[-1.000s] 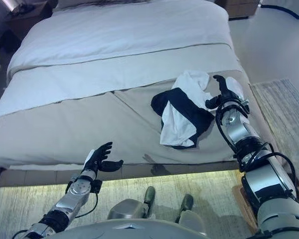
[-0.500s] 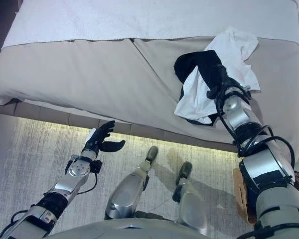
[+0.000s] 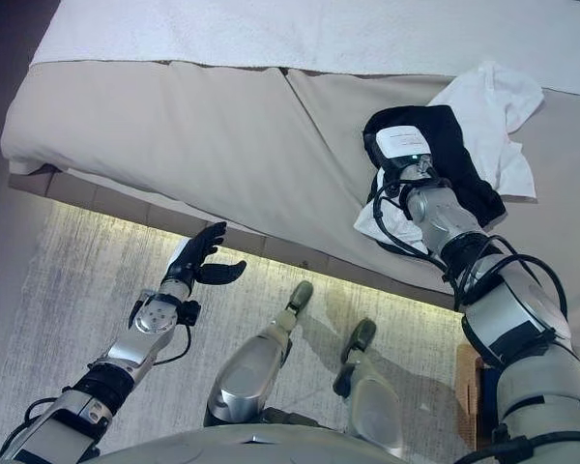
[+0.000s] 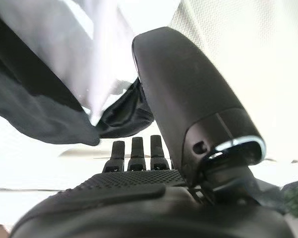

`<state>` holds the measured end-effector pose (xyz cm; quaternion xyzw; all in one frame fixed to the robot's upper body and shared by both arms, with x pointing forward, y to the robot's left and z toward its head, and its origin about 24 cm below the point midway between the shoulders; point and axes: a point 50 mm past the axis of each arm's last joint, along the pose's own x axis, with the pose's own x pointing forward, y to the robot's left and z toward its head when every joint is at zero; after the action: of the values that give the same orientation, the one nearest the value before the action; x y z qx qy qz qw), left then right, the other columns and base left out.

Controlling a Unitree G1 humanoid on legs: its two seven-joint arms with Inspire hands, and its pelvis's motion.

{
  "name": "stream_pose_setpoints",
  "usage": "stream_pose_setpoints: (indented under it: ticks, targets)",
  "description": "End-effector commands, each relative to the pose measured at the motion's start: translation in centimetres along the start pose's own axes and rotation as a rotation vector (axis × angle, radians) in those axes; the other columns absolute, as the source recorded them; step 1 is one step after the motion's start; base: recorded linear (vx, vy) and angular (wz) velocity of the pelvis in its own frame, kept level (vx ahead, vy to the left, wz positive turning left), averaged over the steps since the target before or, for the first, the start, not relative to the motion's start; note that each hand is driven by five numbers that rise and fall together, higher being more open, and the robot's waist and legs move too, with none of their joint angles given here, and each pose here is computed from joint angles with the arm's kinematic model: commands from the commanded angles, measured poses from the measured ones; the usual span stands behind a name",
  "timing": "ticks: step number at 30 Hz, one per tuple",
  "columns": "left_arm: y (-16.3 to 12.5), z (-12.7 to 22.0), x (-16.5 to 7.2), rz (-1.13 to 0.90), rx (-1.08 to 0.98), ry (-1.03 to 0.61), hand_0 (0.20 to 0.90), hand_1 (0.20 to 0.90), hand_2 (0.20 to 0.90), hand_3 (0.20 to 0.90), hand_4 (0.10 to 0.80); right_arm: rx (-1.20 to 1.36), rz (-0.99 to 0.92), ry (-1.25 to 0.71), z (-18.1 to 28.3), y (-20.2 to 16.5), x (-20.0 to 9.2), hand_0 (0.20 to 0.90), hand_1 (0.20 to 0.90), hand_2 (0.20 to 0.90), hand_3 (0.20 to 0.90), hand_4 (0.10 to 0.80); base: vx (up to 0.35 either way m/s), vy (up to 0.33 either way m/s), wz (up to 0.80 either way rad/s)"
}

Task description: Pick up the clothes from the bed and place them into the basket

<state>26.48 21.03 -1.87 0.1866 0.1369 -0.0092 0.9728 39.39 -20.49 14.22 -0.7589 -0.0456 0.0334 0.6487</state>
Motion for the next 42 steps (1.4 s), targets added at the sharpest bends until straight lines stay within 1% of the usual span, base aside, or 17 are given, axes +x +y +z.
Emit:
stream_pose_setpoints:
  ticks: [1,2,4,9,10,18,24,32,42]
  targets:
    - [0.8,2.8,-0.3,-0.004,0.025,-0.164,0.9,0.9,0.9,0.9,0.8,-0.224,-0.175,-0.061,0.4,-6.4,1.2,0.9,0.9,0.9,0.9,0.8,-0.003,0.001,0.05]
    - [0.8,3.0,-0.3,-0.005,0.023,-0.175,0.9,0.9,0.9,0.9,0.8,-0.287,-0.15,-0.064,0.6,-6.5,1.5,0.9,0.9,0.9,0.9,0.8,-0.017,0.003,0.04]
    - [0.8,3.6,-0.3,-0.006,0.02,-0.194,0.9,0.9,0.9,0.9,0.8,-0.329,-0.106,-0.015,0.2,-6.5,1.7,0.9,0.9,0.9,0.9,0.8,-0.012,-0.001,0.02]
    - [1.1,4.5,-0.3,-0.011,0.022,-0.224,0.9,0.9,0.9,0.9,0.8,-0.332,0.013,0.1,-1.3,-5.6,1.9,0.9,0.9,0.9,0.9,0.8,-0.008,-0.019,0.17]
    - [1.1,4.7,-0.4,-0.015,0.026,-0.23,0.9,0.9,0.9,0.9,0.8,-0.327,0.067,0.15,-2.0,-5.1,1.9,0.9,0.9,0.9,0.9,0.8,-0.009,-0.012,0.12]
    - [1.2,4.9,-0.3,-0.003,0.032,-0.222,0.9,0.9,0.9,0.9,0.8,-0.319,0.21,0.294,-4.1,-2.9,1.3,0.9,0.9,0.9,0.9,0.8,0.001,-0.003,0.03]
    - [1.4,4.6,-0.3,0.013,0.033,-0.205,0.9,0.9,0.9,0.9,0.8,-0.337,0.227,0.304,-4.8,-2.1,0.7,0.9,0.9,0.9,0.9,0.8,0.039,0.009,-0.05]
    - [1.8,3.3,-0.7,0.047,0.024,-0.15,0.9,0.9,0.9,0.9,0.8,-0.363,0.262,0.234,-4.5,-0.3,-0.4,0.9,0.9,0.9,0.9,0.8,0.048,0.022,-0.13]
    - [2.3,2.5,-0.9,0.086,0.025,-0.115,0.9,0.9,0.9,0.9,0.8,-0.331,0.326,0.216,-4.9,1.6,-1.5,0.9,0.9,0.9,0.9,0.8,0.029,-0.009,-0.15]
